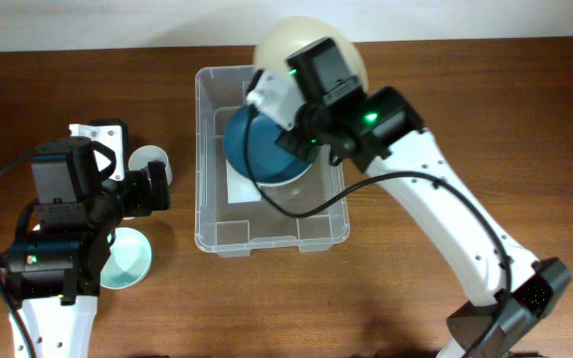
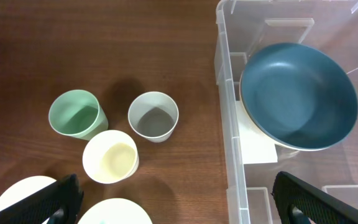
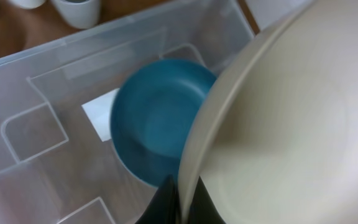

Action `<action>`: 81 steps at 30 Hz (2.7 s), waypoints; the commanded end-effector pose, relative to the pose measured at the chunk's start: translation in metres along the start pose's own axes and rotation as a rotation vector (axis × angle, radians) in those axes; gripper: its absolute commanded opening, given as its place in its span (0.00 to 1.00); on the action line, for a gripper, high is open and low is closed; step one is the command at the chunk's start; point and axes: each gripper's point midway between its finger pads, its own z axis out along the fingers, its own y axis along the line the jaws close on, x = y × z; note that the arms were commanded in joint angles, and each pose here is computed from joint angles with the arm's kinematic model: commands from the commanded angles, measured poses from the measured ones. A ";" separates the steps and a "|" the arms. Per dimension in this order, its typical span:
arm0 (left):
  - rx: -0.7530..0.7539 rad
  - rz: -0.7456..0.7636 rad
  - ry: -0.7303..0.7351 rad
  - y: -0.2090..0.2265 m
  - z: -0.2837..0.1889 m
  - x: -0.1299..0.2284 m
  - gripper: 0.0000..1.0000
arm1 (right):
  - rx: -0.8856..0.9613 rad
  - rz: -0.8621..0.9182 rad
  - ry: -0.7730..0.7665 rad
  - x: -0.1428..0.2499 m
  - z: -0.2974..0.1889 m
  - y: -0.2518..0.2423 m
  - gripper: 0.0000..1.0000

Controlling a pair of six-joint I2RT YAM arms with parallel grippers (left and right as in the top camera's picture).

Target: Pack container

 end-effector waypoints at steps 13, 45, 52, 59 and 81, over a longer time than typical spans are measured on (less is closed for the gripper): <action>-0.045 -0.004 -0.012 0.008 -0.002 -0.005 1.00 | -0.185 -0.201 0.089 0.017 0.088 0.043 0.04; -0.045 -0.004 -0.001 0.008 -0.002 -0.002 1.00 | 0.408 1.275 0.096 0.138 -0.098 -0.156 0.99; -0.045 -0.004 0.011 0.008 -0.002 0.001 1.00 | 0.436 1.515 0.295 0.231 -0.132 -0.153 0.99; -0.046 -0.013 0.050 0.008 -0.001 0.010 1.00 | 0.367 1.518 0.427 0.252 -0.166 -0.115 0.99; -0.063 -0.121 0.272 0.009 0.049 0.017 1.00 | 0.425 1.396 0.376 0.307 -0.184 0.036 0.99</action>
